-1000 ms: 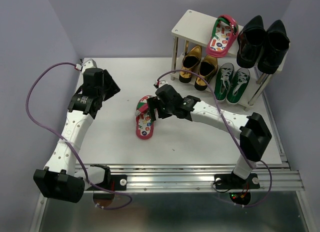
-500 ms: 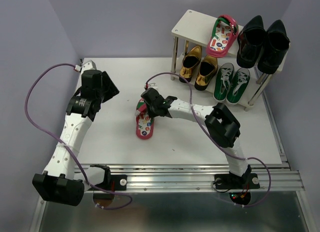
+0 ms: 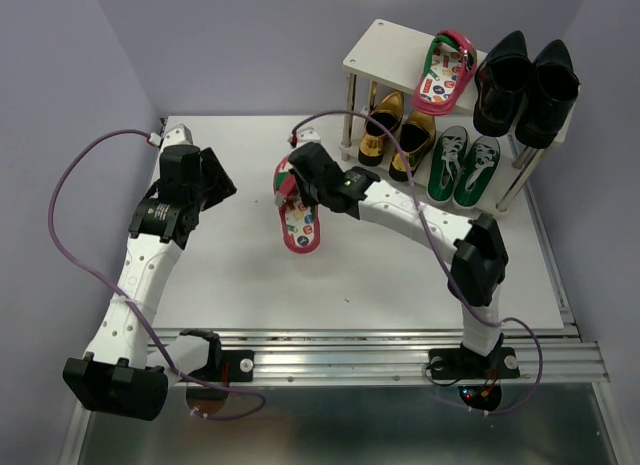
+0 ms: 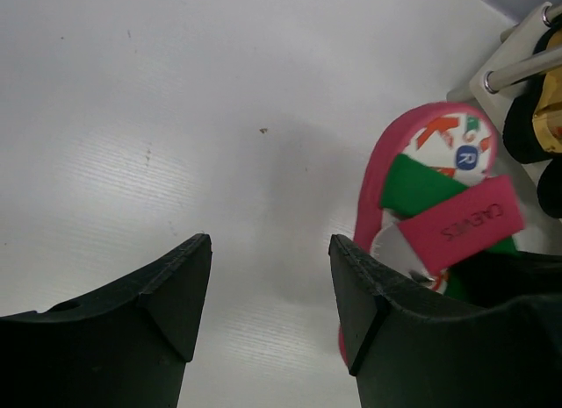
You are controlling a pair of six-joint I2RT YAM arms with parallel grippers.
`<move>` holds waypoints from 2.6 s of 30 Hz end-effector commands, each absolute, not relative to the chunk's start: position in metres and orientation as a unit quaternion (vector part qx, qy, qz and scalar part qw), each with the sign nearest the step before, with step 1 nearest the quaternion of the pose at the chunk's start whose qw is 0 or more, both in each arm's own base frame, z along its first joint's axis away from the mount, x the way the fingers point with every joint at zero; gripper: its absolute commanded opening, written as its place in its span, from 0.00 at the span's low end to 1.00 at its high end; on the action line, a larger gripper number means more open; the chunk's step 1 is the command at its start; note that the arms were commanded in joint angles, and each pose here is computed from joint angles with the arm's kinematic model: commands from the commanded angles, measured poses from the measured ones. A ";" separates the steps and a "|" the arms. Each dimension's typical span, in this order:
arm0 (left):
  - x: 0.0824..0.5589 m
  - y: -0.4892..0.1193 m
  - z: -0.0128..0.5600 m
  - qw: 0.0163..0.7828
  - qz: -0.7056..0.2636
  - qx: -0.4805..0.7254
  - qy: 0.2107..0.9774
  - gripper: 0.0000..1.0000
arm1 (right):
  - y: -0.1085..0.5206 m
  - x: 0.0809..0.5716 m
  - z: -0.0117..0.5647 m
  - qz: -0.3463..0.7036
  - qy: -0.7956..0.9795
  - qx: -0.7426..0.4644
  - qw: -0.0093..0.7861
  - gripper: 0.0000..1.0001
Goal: Place and organize the shoes onto the shoe shelf
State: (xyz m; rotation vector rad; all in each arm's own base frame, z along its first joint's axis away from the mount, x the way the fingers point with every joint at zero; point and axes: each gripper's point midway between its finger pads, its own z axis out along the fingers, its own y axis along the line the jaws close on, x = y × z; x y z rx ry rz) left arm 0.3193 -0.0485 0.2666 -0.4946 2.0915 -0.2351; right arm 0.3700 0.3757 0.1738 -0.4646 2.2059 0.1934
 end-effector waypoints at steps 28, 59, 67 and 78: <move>0.310 -0.042 0.311 0.520 -0.097 -0.184 0.829 0.66 | 0.189 0.492 0.536 0.103 0.621 0.152 0.762 0.01; 0.312 -0.054 0.304 0.511 -0.116 -0.148 0.839 0.66 | 0.138 0.527 0.549 0.065 0.586 0.200 0.783 0.01; 0.312 -0.053 0.304 0.510 -0.112 -0.147 0.840 0.66 | 0.122 0.532 0.546 0.050 0.585 0.207 0.782 0.01; 0.315 -0.059 0.296 0.501 -0.126 -0.142 0.844 0.66 | 0.112 0.546 0.524 0.016 0.602 0.205 0.772 0.05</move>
